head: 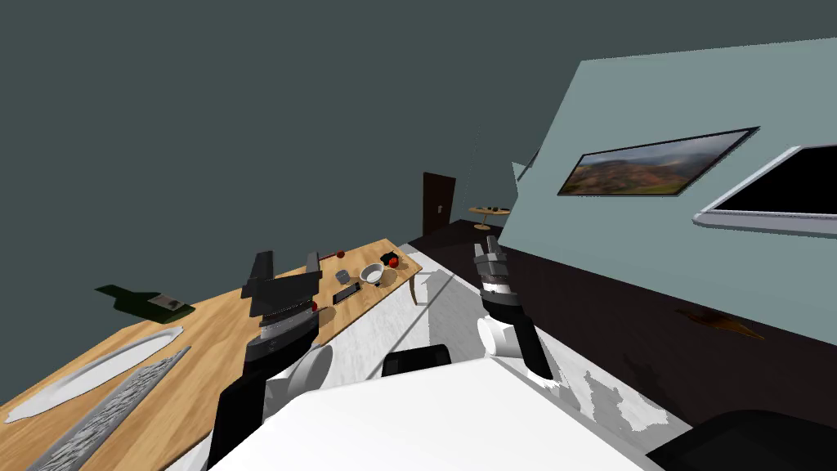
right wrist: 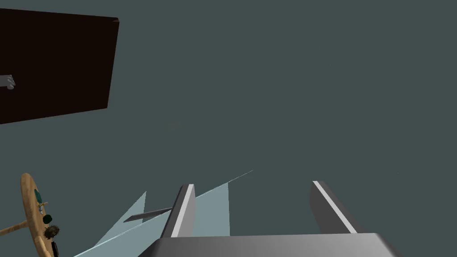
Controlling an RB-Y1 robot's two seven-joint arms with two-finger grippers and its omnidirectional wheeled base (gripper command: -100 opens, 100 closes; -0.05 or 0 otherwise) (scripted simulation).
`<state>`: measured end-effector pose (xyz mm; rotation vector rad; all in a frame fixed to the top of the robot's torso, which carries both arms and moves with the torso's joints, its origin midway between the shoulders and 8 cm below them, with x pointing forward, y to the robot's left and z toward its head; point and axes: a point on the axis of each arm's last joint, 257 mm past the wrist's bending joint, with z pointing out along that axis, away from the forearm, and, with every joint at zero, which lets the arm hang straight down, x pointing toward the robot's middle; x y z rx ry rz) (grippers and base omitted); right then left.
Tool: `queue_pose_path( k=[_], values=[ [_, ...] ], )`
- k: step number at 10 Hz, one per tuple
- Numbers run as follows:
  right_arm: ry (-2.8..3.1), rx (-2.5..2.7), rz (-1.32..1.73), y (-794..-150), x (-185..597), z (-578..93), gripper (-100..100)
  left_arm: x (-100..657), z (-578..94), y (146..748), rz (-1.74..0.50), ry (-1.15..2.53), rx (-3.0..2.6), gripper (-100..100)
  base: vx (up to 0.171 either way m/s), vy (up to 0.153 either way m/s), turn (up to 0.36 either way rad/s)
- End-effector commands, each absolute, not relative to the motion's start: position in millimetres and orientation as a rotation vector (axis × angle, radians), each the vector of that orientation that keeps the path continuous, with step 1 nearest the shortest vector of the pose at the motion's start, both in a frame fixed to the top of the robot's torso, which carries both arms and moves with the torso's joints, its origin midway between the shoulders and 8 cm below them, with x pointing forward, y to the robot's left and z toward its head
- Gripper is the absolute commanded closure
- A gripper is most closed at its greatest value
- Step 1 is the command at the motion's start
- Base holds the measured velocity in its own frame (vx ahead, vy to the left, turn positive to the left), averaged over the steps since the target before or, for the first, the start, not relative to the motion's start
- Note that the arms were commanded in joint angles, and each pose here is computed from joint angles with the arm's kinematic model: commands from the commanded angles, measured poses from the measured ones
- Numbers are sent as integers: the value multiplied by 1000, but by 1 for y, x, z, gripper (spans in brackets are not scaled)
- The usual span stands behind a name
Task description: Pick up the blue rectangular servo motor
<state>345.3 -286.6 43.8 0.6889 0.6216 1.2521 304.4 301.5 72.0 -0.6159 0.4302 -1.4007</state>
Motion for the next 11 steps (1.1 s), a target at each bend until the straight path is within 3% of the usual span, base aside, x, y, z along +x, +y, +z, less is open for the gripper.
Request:
queue_pose_path(
  k=[1, 11],
  values=[
    [622, 689, 1252, -287, 345, 44, 0, 319, 61, 296, -1411, 485, -640, -100, -13, -5, -89],
    [622, 689, 1252, -287, 345, 44, 0, 398, -18, 272, -1414, 790, -807, -100, -5, 15, -79]
  ],
)
